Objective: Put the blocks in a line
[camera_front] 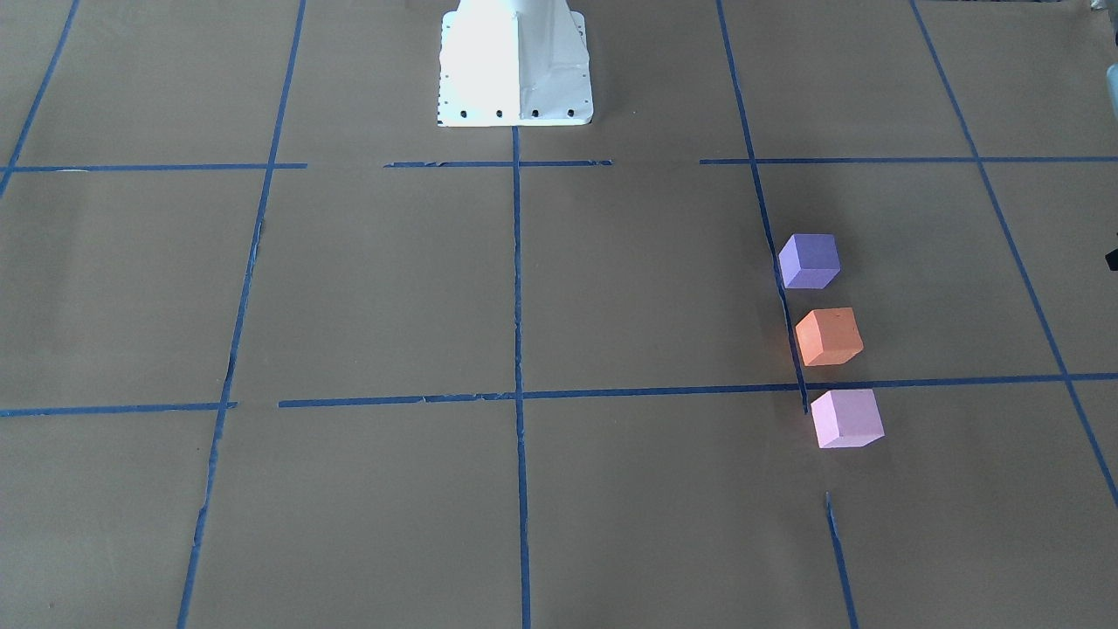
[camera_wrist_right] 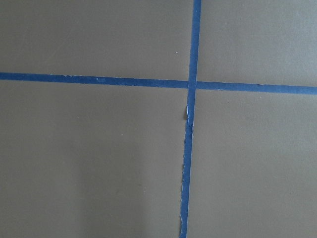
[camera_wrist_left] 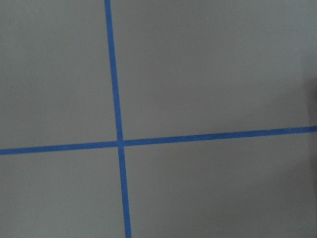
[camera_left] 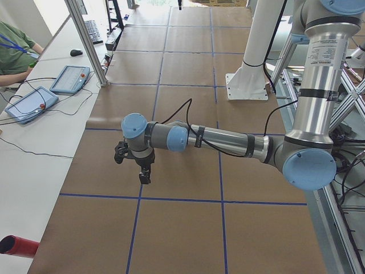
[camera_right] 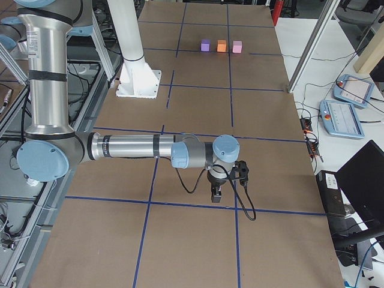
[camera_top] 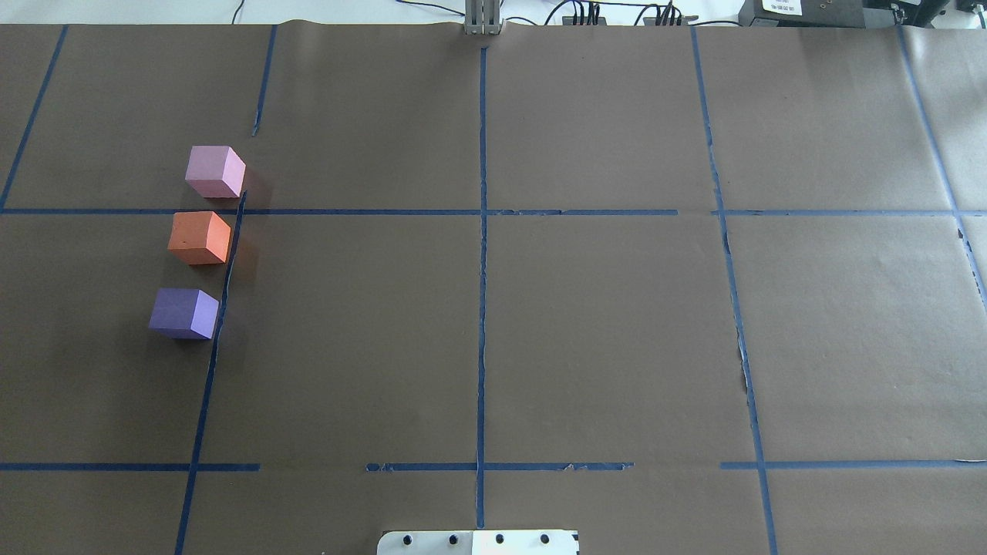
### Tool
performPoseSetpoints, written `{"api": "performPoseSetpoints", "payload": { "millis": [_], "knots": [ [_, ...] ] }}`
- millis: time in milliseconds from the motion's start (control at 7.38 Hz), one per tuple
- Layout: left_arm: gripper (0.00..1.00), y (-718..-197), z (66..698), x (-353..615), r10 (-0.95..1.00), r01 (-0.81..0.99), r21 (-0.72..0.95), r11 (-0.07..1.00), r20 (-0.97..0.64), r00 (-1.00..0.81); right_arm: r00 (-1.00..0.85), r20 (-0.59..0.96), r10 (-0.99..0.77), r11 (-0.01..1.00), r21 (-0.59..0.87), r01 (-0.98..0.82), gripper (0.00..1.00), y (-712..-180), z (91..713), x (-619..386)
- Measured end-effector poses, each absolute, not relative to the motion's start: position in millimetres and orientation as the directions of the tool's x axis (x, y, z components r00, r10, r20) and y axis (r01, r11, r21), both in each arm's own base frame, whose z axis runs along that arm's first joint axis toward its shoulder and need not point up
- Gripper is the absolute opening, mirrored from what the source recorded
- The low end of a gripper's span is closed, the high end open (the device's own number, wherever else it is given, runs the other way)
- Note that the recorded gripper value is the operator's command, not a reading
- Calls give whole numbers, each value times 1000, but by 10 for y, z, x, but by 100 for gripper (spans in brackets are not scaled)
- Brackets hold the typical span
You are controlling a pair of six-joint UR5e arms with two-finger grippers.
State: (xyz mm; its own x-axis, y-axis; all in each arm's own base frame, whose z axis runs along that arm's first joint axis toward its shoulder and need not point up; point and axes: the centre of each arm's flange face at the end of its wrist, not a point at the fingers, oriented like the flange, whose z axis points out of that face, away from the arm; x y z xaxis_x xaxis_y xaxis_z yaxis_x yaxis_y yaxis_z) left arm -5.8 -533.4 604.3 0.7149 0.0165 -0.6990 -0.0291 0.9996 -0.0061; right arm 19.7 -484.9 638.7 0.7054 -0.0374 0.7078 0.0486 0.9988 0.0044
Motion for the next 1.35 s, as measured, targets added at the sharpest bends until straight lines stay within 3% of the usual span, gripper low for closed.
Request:
{"api": "performPoseSetpoints", "payload": {
  "millis": [1354],
  "knots": [
    [100,-5224,6424,-413,127,-117,62,991,-693,710,705,708,-38,999,5,49,100,-4853,6381,196]
  ]
}}
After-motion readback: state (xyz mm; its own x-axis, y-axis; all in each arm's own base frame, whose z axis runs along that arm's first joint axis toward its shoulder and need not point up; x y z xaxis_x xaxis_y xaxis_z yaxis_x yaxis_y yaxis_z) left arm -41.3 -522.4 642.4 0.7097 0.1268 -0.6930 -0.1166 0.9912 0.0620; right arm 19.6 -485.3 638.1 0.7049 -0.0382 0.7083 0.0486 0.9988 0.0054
